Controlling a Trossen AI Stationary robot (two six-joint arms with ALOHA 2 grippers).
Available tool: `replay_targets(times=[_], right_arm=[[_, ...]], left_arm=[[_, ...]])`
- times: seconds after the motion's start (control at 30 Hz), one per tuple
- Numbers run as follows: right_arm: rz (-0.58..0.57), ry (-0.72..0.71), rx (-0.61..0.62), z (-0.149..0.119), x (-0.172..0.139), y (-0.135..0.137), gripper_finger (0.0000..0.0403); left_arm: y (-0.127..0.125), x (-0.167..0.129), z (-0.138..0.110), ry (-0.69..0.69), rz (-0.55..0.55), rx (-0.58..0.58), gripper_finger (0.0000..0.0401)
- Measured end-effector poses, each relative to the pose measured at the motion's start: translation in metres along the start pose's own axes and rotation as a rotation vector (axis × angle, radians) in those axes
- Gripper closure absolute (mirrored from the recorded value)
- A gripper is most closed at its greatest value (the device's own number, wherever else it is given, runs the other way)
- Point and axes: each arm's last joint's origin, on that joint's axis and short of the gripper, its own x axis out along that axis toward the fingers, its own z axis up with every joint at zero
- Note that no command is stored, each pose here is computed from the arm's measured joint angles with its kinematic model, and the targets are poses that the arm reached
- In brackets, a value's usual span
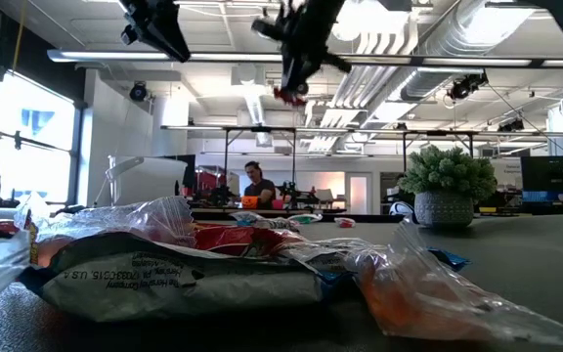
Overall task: Sort candy
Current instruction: Put the red candy into the violet bucket
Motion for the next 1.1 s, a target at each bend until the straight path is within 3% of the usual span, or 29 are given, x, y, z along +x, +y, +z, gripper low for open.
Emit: replay_targets(times=[0.17, 0.3, 0.47, 0.6, 0.83, 1.1], right_arm=[[0.030, -0.153, -0.076, 0.005, -0.047, 0.003, 0.0402], [0.059, -0.248, -0.205, 0.004, -0.076, 0.008, 0.0402], [0.054, -0.330, -0.394, -0.002, -0.095, 0.019, 0.0402], [0.045, -0.390, -0.519, -0.005, -0.103, 0.029, 0.0402], [0.029, -0.523, -0.686, -0.004, -0.115, 0.043, 0.0402], [0.004, -0.574, -0.763, 0.001, -0.118, 0.044, 0.0402]], left_arm=[[-0.005, -0.001, 0.016, -0.156, -0.091, -0.023, 0.0331], [-0.009, -0.006, 0.032, -0.310, -0.203, -0.025, 0.0331], [-0.014, -0.015, 0.049, -0.495, -0.338, -0.045, 0.0331], [-0.015, -0.019, 0.058, -0.592, -0.381, -0.089, 0.0331], [-0.016, -0.016, 0.061, -0.606, -0.393, -0.092, 0.0331], [-0.026, -0.002, 0.064, -0.593, -0.522, -0.030, 0.0331]])
